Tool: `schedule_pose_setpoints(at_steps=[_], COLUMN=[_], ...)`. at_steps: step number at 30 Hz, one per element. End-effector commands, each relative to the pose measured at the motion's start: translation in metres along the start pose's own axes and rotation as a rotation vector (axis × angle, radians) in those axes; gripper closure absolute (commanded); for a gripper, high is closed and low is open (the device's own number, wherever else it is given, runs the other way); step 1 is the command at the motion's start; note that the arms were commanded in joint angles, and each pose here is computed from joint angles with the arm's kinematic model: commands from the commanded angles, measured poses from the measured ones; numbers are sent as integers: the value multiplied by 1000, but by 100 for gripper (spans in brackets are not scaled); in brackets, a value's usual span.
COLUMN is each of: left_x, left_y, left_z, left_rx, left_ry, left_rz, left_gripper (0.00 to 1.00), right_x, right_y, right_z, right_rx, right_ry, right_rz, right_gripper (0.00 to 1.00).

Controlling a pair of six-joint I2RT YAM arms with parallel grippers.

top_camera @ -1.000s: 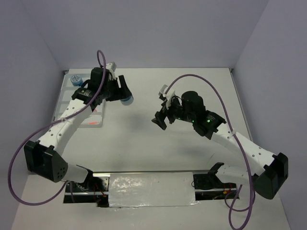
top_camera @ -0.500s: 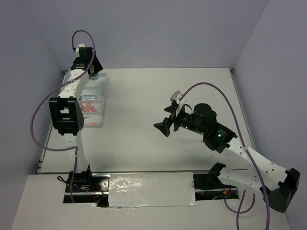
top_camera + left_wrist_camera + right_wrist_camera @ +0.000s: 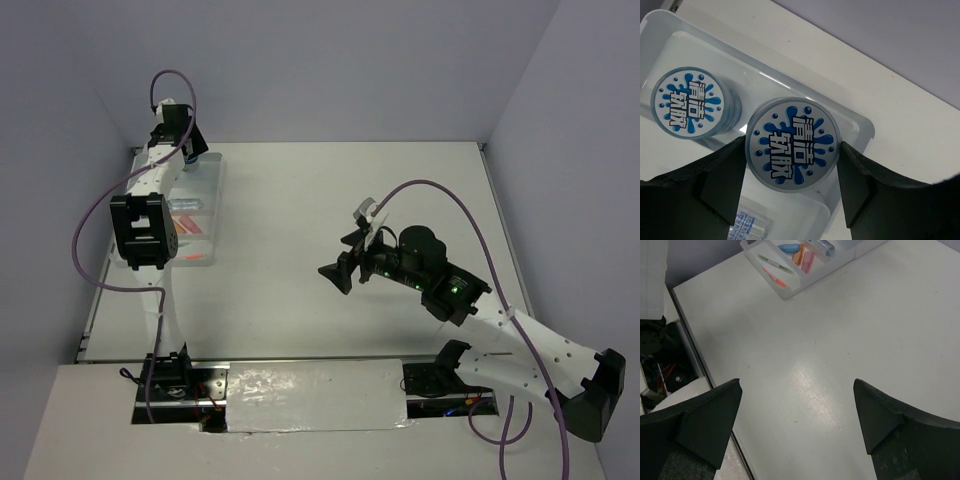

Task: Sort the stationery into containers
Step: Place the stationery in the storage box.

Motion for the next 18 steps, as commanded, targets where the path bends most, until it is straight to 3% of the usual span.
schedule_pose_setpoints(at_steps=[1, 2, 7, 10, 18], left_x=[-9, -12, -14, -8, 73], left_y=[0, 0, 2, 5, 16], left_z=[-15, -12, -8, -14, -83], left_rx=[27, 27, 34, 47, 145], left_ry=[-86, -78, -59, -66, -152], left_rz=[25, 29, 25, 7, 21], left_gripper=[96, 93, 52, 1, 1], right_x=[-2, -3, -5, -5, 2], right_y=[10, 11, 15, 17, 18], right_z=[-16, -17, -20, -22, -30], right_rx=[10, 15, 34, 45, 57], right_ry=[-51, -49, -36, -36, -57], right_rz=[-22, -26, -26, -32, -8], right_gripper=[0, 0, 0, 0, 0])
Point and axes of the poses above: each gripper's point midway between its finger pads, its own x axis back along the fingers, its own y axis along the line the jaws close on, z = x × y, the point moved 9 cm from there along x, back along the fingers, and after that the axes turned 14 degrees about -x, right-handed, at the moved point
